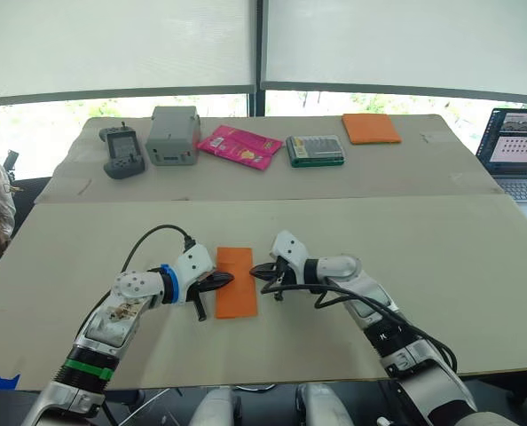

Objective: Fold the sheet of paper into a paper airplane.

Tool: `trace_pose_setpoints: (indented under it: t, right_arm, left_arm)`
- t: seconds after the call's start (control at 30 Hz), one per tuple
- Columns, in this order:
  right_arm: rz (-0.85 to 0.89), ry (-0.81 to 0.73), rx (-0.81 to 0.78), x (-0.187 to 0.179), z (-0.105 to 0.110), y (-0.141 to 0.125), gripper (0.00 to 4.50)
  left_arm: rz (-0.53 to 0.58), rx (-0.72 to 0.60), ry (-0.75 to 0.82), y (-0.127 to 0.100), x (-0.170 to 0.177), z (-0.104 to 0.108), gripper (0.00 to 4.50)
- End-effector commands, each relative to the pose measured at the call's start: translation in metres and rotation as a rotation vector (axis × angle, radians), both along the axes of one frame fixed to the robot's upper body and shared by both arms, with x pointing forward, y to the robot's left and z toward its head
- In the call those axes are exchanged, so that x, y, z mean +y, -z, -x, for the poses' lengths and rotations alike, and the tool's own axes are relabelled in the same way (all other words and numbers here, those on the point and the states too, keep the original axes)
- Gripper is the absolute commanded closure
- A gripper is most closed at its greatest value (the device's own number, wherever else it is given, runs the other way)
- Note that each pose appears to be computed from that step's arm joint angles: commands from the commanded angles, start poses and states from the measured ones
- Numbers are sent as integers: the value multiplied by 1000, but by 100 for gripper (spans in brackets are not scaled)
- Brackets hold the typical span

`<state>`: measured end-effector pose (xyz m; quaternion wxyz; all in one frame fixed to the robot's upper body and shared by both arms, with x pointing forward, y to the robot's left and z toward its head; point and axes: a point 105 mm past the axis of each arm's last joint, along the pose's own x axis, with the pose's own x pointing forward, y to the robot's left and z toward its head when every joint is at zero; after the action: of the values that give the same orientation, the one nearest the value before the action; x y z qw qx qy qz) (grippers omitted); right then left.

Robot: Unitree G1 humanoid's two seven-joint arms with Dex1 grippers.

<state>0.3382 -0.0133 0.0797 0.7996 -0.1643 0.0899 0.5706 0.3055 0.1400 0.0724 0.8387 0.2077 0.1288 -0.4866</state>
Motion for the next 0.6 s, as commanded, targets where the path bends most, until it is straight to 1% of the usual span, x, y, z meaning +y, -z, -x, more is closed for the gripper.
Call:
trace_pose_setpoints:
  t: [0.03,0.2,0.33,0.5,0.6]
  right_arm:
    - [-8,22,-40,3,-15,-7,447]
    - [-14,45,-74,7,-33,-14,447]
    - [5,69,-77,5,-42,-9,447]
    - [-1,49,-67,5,-40,-2,447]
    - [-10,23,-56,4,-33,3,447]
  left_arm:
    - [-36,99,-22,25,5,11,450]
    - [-31,109,-33,25,5,15,450]
    - [-30,113,-39,26,5,17,450]
    - [-29,115,-46,26,6,18,450]
    - [-30,115,-48,26,6,17,450]
